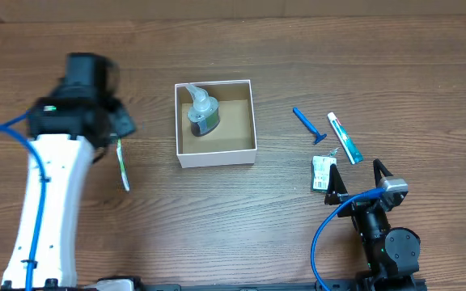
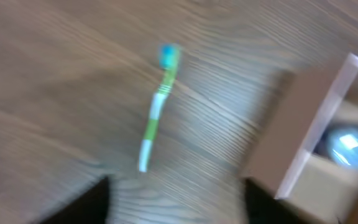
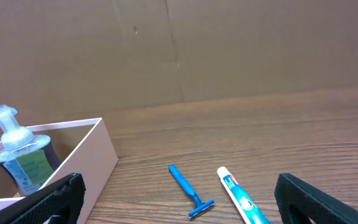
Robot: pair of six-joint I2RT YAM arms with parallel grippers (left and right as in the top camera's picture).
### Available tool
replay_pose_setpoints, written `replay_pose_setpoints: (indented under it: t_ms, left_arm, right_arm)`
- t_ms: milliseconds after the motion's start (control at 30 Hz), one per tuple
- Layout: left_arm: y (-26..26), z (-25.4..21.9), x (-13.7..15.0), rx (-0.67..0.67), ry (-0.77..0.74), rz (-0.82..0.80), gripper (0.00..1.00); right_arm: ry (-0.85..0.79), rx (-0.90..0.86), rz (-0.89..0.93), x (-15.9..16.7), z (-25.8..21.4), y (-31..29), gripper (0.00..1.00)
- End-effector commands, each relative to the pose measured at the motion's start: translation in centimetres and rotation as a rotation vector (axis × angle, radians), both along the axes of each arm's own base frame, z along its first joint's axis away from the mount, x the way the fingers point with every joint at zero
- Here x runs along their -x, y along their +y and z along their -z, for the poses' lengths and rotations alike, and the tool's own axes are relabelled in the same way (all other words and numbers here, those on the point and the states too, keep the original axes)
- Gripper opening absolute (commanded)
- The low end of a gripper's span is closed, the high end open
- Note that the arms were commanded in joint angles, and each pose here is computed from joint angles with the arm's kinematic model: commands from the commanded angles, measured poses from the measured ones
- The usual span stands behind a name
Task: Pack container
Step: 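Move left gripper to the green toothbrush and grasp it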
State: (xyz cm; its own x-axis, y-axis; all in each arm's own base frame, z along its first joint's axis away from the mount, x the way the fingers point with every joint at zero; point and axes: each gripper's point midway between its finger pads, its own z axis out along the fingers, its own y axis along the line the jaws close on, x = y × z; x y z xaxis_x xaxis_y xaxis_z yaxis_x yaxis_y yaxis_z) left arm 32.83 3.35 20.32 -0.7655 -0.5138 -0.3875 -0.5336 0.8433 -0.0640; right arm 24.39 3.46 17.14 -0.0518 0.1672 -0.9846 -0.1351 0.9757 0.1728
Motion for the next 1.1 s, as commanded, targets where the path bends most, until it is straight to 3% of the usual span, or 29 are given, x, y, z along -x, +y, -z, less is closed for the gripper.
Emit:
replay_pose_setpoints:
  t_ms: [0, 400, 533, 600, 767, 1067]
  left_arm:
    - [3.0, -0.5, 0.4, 0.032, -0.024, -0.072, 1.0]
    - [5.6, 4.5, -1.1, 0.022, 0.098, -0.062, 0.99]
    - [5.4, 8.8, -1.3, 0.056, 0.227, -0.042, 0.86]
    - [4.8, 10.6, -1.3, 0.092, 0.265, -0.012, 0.84]
    - [3.0, 15.0, -1.0, 0.19, 0.313, 0.041, 0.89]
    - [2.9, 17.8, -0.4, 0.187, 0.307, 0.044, 1.0]
  right_arm:
    - [-0.003, 0.006, 0.005, 0.0, 0.2, -0.1, 1.0]
    - [-0.003, 0.006, 0.005, 0.0, 0.2, -0.1, 1.0]
    - [-0.003, 0.006, 0.005, 0.0, 0.2, -0.1, 1.0]
    - [-0.004, 0.006, 0.005, 0.0, 0.2, -0.1, 1.0]
    - [-0.003, 0.006, 0.005, 0.0, 0.2, -0.1, 1.0]
    - [-0.004, 0.006, 0.005, 0.0, 0.2, -0.1, 1.0]
